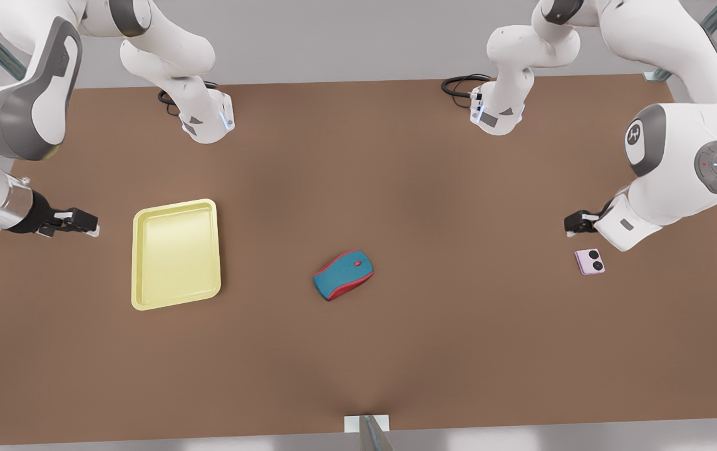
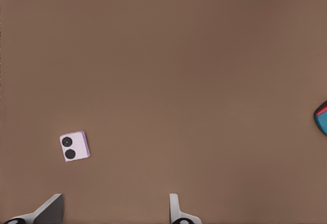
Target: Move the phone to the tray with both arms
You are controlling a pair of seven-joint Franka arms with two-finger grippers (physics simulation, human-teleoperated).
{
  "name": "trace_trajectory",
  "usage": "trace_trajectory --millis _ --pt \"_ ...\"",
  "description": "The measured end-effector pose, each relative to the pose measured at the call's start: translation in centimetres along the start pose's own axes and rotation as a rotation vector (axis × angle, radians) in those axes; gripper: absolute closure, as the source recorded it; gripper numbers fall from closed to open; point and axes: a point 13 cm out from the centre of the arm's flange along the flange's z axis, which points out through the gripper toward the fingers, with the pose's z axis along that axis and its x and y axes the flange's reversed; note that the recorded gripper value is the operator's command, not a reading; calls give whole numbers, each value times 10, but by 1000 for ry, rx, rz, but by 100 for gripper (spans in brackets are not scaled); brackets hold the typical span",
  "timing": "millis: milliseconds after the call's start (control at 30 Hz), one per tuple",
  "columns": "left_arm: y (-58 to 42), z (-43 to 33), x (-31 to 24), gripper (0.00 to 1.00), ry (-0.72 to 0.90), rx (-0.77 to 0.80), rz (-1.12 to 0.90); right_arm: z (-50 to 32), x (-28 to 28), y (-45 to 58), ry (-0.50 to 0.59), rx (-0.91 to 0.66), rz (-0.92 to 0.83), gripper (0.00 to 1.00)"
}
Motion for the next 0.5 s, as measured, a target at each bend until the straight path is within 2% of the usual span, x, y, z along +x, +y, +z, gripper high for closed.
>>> trace_trajectory --millis 133,267,500 --pt "17 27 -10 0 23 -6 -22 0 -4 -2 -11 3 2 0" --pt "53 121 0 0 116 8 -87 -2 -6 -9 -27 14 10 0" --pt "113 251 41 0 125 48 -244 -2 -11 -13 -41 17 13 0"
